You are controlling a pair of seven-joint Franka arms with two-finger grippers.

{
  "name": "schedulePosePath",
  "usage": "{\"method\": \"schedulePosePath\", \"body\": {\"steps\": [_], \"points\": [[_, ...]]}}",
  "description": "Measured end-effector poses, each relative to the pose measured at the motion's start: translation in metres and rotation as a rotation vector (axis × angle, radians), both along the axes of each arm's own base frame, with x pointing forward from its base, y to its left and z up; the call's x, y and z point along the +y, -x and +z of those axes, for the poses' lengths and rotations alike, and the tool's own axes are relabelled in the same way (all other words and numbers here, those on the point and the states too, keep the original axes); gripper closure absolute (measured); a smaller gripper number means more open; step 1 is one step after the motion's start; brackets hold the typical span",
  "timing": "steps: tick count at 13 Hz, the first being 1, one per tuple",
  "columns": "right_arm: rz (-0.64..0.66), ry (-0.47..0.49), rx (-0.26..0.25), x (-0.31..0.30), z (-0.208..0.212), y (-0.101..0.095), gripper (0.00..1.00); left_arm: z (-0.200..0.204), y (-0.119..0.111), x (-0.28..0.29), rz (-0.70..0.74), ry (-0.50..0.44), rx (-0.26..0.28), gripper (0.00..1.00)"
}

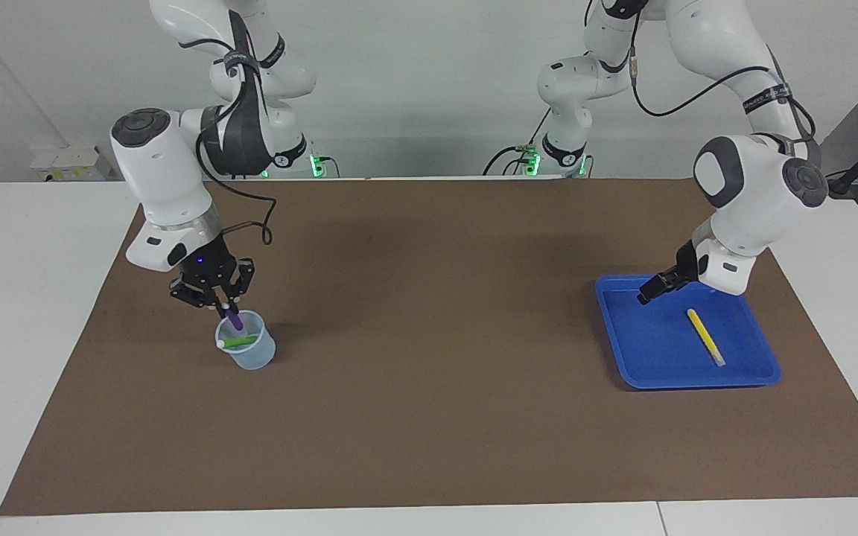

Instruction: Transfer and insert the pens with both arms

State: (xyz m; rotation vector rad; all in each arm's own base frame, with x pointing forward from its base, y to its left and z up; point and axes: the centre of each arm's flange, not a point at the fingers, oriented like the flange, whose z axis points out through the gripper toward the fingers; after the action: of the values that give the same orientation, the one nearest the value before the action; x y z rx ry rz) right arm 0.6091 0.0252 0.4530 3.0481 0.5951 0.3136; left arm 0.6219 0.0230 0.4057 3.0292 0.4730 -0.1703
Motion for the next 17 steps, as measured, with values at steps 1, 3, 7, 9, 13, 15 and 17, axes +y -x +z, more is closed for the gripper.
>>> {"method": "schedulePosePath", "body": {"steps": [1,3,7,9,13,15,17], "points": [[-0.003,0.000,0.001,-0.001,-0.006,0.002,0.82,-0.011,-0.009,0.020,-0.021,-0.022,0.000,0.02],[-0.006,-0.001,0.005,-0.003,-0.012,0.003,0.82,-0.027,-0.025,0.051,-0.038,-0.020,-0.007,0.02],[-0.033,-0.007,0.007,-0.002,-0.012,0.004,0.49,-0.054,-0.042,0.076,-0.070,-0.062,-0.064,0.03],[-0.058,-0.014,0.006,0.001,-0.009,0.005,0.24,-0.061,-0.046,0.084,-0.094,-0.065,-0.089,0.04],[-0.098,-0.035,0.019,0.022,0.033,0.015,0.00,-0.066,-0.049,0.094,-0.117,-0.068,-0.126,0.06],[-0.109,-0.050,0.011,0.046,0.057,0.026,0.00,-0.078,-0.047,0.097,-0.114,-0.068,-0.132,0.07],[-0.165,-0.067,0.021,0.067,0.067,0.035,0.00,-0.093,-0.043,0.104,-0.120,-0.064,-0.128,0.10]]}}
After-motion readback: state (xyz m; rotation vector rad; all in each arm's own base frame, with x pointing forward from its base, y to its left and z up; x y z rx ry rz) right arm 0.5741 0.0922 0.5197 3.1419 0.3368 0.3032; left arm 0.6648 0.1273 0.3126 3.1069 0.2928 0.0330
